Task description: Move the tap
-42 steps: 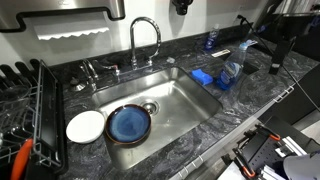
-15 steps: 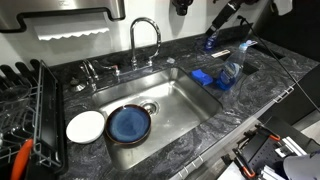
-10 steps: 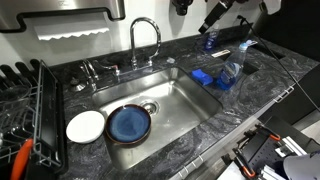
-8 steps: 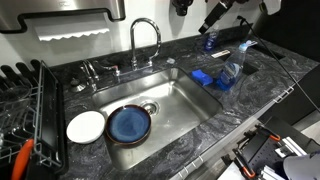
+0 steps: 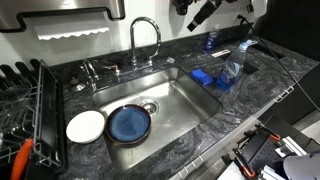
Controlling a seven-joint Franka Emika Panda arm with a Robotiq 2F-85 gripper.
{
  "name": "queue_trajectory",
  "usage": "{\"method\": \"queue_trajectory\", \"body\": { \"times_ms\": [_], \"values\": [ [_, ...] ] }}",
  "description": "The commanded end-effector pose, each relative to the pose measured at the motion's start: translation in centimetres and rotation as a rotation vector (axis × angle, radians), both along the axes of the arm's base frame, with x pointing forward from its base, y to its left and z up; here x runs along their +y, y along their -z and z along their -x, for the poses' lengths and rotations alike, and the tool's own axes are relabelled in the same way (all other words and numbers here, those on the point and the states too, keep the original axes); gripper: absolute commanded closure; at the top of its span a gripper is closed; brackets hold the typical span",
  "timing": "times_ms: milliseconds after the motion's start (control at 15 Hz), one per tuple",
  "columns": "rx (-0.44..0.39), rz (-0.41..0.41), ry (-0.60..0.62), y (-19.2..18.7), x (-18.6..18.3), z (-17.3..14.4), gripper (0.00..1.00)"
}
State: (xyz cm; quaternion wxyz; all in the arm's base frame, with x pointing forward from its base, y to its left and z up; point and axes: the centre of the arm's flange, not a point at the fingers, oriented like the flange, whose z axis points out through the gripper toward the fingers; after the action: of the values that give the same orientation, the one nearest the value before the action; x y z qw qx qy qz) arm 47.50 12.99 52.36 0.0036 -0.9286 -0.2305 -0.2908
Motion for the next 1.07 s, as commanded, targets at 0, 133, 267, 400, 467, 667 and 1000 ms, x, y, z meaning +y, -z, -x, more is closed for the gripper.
{"method": "queue_trajectory", "body": {
  "times_ms": [0,133,267,400,467,667,1000],
  "values": [
    [-0.081,-0.047,-0.113,0.8,1.4,-2.8,0.0],
    [-0.136,-0.072,-0.173,1.2,1.8,-3.7,0.0],
    [-0.152,-0.078,-0.218,1.4,1.8,-4.6,0.0],
    [-0.149,-0.081,-0.25,1.8,1.5,-5.2,0.0],
    [-0.148,-0.082,-0.265,1.8,1.4,-5.5,0.0],
    [-0.149,-0.079,-0.302,2.2,1.1,-6.3,0.0],
    [-0.13,-0.034,-0.321,3.5,0.3,-8.2,0.0]
  ]
}}
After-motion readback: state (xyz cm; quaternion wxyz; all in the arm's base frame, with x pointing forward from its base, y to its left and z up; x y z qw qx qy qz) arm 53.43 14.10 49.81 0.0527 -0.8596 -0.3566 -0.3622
